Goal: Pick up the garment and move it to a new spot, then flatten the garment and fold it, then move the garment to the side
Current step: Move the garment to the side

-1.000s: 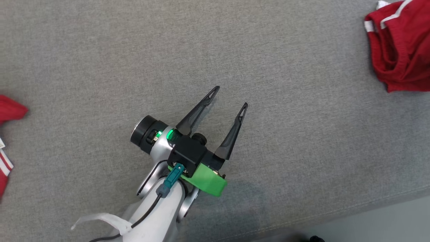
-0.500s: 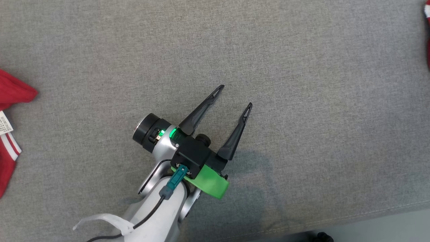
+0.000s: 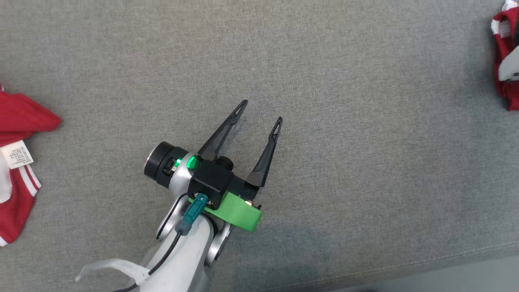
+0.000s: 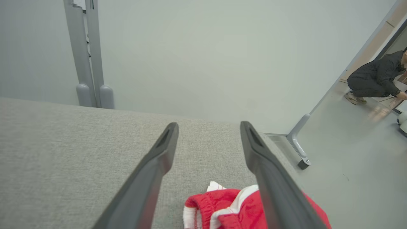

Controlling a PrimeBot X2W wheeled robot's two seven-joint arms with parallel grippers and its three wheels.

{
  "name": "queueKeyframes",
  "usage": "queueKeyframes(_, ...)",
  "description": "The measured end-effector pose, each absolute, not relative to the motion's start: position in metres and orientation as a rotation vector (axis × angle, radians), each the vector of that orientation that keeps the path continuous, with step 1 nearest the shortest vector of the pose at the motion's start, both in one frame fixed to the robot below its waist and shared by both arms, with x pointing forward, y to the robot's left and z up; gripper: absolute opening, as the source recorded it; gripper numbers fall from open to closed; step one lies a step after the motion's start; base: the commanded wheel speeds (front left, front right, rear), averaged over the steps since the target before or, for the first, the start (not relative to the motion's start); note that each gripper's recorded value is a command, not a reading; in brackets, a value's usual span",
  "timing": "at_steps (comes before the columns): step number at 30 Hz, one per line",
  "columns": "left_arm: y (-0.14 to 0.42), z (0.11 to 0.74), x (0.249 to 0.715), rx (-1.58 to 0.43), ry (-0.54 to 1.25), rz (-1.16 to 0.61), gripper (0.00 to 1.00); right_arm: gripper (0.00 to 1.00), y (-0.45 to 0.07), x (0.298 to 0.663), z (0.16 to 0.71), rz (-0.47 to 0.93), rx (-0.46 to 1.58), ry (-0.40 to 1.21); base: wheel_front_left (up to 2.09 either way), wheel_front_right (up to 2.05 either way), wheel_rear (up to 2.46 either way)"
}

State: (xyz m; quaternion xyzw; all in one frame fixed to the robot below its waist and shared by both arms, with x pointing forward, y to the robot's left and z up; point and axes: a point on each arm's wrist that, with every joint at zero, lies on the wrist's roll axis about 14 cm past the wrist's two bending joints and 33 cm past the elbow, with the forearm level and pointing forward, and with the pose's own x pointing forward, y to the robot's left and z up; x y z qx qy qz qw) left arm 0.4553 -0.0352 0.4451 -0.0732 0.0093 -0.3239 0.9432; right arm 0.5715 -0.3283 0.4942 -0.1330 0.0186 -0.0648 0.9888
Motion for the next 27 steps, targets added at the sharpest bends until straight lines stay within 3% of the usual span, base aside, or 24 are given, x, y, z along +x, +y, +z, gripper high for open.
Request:
queueKeyframes(12,0.021,0.464,0.443,-0.123,0.011,-0.463,1.0,1.0,-0.222,0.512,0.477,0.078,-0.104,0.03,0.0,0.0,0.0)
queueKeyframes(27,0.111,0.469,0.397,-0.066,0.033,-0.187,1.0,1.0,-0.185,0.43,0.481,0.086,0.029,0.021,0.0,0.0,0.0)
